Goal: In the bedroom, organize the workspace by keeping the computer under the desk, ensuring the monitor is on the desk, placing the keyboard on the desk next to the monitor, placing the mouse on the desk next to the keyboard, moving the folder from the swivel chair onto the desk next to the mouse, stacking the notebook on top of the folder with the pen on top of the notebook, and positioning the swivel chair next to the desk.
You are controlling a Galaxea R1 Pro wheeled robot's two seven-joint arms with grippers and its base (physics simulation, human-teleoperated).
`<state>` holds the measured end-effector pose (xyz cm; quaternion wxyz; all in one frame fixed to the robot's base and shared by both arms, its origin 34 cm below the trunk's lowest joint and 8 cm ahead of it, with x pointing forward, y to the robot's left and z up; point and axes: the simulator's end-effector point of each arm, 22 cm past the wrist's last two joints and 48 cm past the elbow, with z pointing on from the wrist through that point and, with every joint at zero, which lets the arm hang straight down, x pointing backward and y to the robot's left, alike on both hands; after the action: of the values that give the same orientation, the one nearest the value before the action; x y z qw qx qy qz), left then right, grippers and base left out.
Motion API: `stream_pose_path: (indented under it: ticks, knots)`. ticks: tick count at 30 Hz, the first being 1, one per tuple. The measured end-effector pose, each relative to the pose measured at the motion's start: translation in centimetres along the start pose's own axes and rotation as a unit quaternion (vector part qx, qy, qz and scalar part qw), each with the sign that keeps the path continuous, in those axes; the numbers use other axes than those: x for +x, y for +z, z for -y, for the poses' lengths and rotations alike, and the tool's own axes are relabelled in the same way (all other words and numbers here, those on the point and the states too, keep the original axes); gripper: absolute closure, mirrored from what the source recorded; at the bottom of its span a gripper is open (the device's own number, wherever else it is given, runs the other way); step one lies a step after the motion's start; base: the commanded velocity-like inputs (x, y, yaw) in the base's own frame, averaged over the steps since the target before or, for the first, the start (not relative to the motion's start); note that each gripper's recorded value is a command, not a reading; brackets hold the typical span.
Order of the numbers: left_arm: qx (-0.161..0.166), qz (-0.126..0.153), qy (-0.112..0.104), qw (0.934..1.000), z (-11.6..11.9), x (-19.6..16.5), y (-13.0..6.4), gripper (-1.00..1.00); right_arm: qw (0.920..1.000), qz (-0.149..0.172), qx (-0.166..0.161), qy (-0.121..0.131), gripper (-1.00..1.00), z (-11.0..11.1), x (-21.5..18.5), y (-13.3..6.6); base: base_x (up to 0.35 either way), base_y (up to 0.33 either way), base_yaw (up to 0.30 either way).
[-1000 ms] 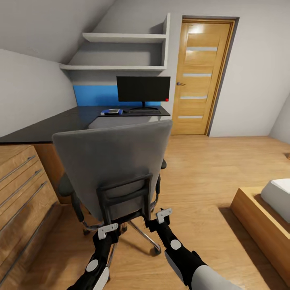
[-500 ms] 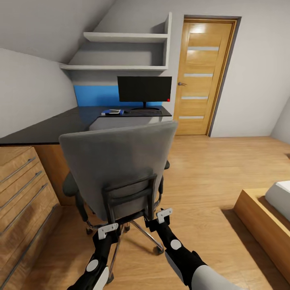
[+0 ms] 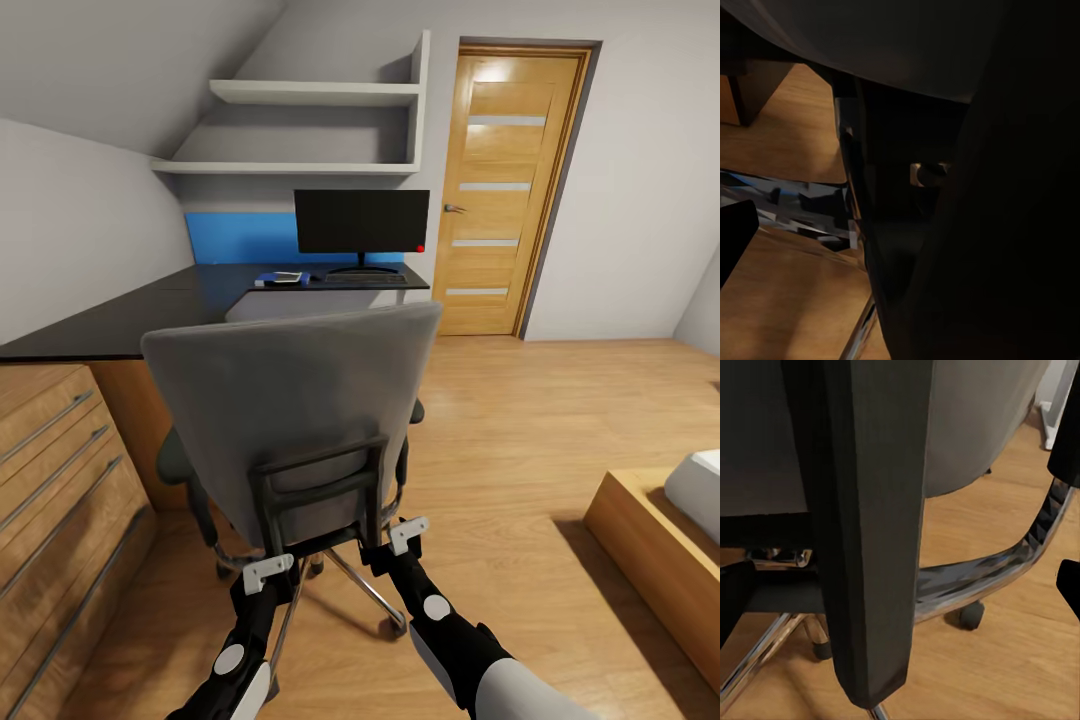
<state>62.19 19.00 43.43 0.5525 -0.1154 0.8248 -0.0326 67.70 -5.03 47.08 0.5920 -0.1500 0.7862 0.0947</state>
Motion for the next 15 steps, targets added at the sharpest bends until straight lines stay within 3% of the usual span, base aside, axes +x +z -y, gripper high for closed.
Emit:
stream_pose_path:
  ticks: [7,15]
  knots:
    - [0.0,-0.001,0.0,1.0,-0.01,0.08,-0.01,-1.0,1.0,0.0,0.0,0.0,-1.0,0.01,-0.04,0.01,0.12,-0.099,0.0]
    - [0.0,-0.001,0.0,1.0,-0.01,0.07,-0.01,-1.0,1.0,0.0,0.0,0.0,-1.0,0.0,-0.03,0.0,0.133,-0.016,0.0]
